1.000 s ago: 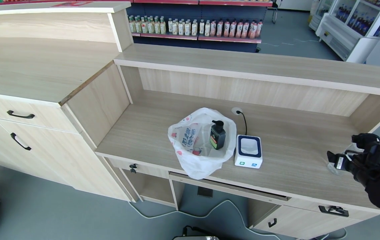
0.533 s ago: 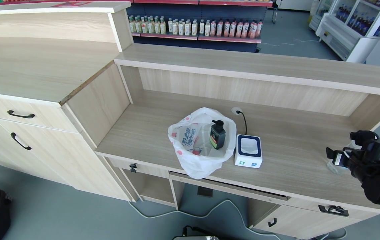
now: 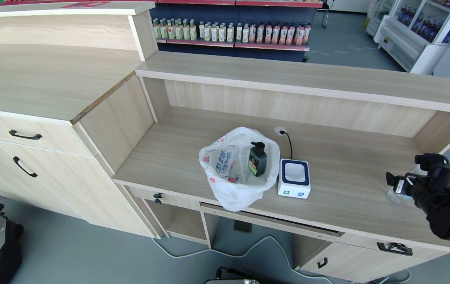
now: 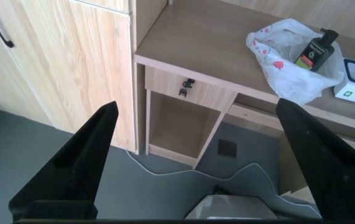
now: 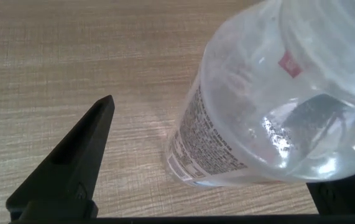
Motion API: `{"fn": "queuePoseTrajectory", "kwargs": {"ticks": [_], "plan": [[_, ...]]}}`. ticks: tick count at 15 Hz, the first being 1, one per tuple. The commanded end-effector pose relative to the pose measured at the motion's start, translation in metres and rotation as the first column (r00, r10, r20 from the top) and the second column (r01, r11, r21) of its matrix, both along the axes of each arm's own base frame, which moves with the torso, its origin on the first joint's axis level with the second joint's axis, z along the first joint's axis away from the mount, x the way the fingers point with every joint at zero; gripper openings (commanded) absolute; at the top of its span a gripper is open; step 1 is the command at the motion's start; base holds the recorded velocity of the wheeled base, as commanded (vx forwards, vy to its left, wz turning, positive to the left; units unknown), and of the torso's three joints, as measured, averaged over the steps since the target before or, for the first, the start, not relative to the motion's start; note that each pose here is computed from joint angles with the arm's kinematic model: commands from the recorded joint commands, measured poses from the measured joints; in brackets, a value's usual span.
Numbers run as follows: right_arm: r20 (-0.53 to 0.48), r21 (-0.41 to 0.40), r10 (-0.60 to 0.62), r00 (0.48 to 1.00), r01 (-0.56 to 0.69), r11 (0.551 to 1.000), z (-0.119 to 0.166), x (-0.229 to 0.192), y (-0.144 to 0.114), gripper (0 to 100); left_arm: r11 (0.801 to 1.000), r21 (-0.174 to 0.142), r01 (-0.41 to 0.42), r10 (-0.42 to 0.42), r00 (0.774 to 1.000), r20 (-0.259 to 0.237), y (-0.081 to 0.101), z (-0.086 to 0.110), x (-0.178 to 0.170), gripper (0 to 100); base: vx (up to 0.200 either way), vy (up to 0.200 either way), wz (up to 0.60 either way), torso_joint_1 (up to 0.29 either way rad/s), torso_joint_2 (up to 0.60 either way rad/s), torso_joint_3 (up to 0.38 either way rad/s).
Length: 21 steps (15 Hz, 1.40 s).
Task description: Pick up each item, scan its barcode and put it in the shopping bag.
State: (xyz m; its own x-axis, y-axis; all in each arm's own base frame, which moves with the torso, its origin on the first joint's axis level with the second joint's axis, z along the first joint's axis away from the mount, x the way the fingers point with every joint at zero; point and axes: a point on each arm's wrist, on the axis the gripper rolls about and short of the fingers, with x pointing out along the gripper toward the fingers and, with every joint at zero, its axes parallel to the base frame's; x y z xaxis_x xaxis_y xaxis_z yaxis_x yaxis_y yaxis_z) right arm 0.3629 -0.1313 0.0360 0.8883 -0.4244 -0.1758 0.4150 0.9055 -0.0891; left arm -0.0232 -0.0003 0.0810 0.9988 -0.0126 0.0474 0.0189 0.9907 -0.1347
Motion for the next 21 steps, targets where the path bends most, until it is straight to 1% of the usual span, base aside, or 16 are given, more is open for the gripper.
{"fn": "queuePoseTrajectory", "kwargs": {"ticks": [1,2,7,10,14,15,16,17,18,19,20,21], "plan": [[-0.005,0.005,-0.001,1.0,0.001,1.0,-0.004,0.001,-0.001,100,1.0,-0.001,0.0,0.0,1.0,0.0,0.0,0.0,0.0,100,0.0,0.0,0.0,0.0,0.0,0.0],[-0.009,0.01,-0.003,1.0,0.004,1.0,-0.007,0.002,-0.002,0,1.0,-0.001,0.0,0.0,1.0,0.002,0.0,0.0,0.0,100,0.0,0.0,0.0,0.0,0.0,0.0],[0.003,0.004,-0.026,1.0,0.026,1.0,-0.011,0.003,-0.012,0,1.0,-0.001,0.0,0.0,1.0,0.002,0.0,0.0,0.0,100,0.0,0.0,0.0,0.0,0.0,0.0],[0.044,-0.01,-0.032,0.999,0.032,0.999,-0.003,0.01,-0.018,0,1.0,-0.001,0.0,0.0,1.0,0.002,0.0,0.0,0.0,100,0.0,0.0,0.0,0.0,0.0,0.0],[0.048,-0.012,-0.038,0.998,0.039,0.999,-0.003,0.01,-0.021,0,1.0,-0.001,0.0,0.0,1.0,0.0,0.0,0.0,0.0,100,0.0,0.0,0.0,0.0,0.0,0.0],[0.059,-0.014,-0.038,0.998,0.039,0.999,0.002,0.01,-0.021,0,1.0,-0.001,0.0,0.0,1.0,0.002,0.0,0.0,0.0,100,0.0,0.0,0.0,0.0,0.0,0.0],[0.079,-0.021,-0.03,0.996,0.032,0.999,0.015,0.008,-0.019,0,1.0,-0.001,0.0,0.0,1.0,0.002,0.0,0.0,0.0,100,0.0,0.0,0.0,0.0,0.0,0.0],[0.105,-0.016,0.013,0.994,-0.011,1.0,0.036,0.005,-0.014,0,1.0,-0.001,0.0,0.0,1.0,0.002,0.0,0.0,0.0,100,0.0,0.0,0.0,0.0,0.0,0.0],[0.111,0.023,0.103,0.988,-0.106,0.994,0.072,-0.007,-0.005,0,1.0,-0.001,0.0,0.0,1.0,0.0,0.0,0.0,0.0,100,0.0,0.0,0.0,0.0,0.0,0.0],[0.104,0.086,0.187,0.977,-0.196,0.977,0.104,-0.022,0.007,0,1.0,0.001,-0.002,0.002,1.0,0.002,0.0,0.0,0.0,100,0.0,0.0,0.0,0.0,0.0,0.0],[0.103,0.148,0.261,0.96,-0.274,0.95,0.133,-0.039,0.02,0,1.0,-0.001,0.0,0.0,1.0,0.0,0.0,0.0,0.0,100,0.0,0.0,0.0,0.0,0.0,0.0],[0.121,0.202,0.353,0.928,-0.371,0.906,0.16,-0.058,0.037,0,1.0,0.001,0.0,0.0,1.0,0.0,0.0,0.0,0.0,100,0.0,0.0,0.0,0.0,0.0,0.0]]}}
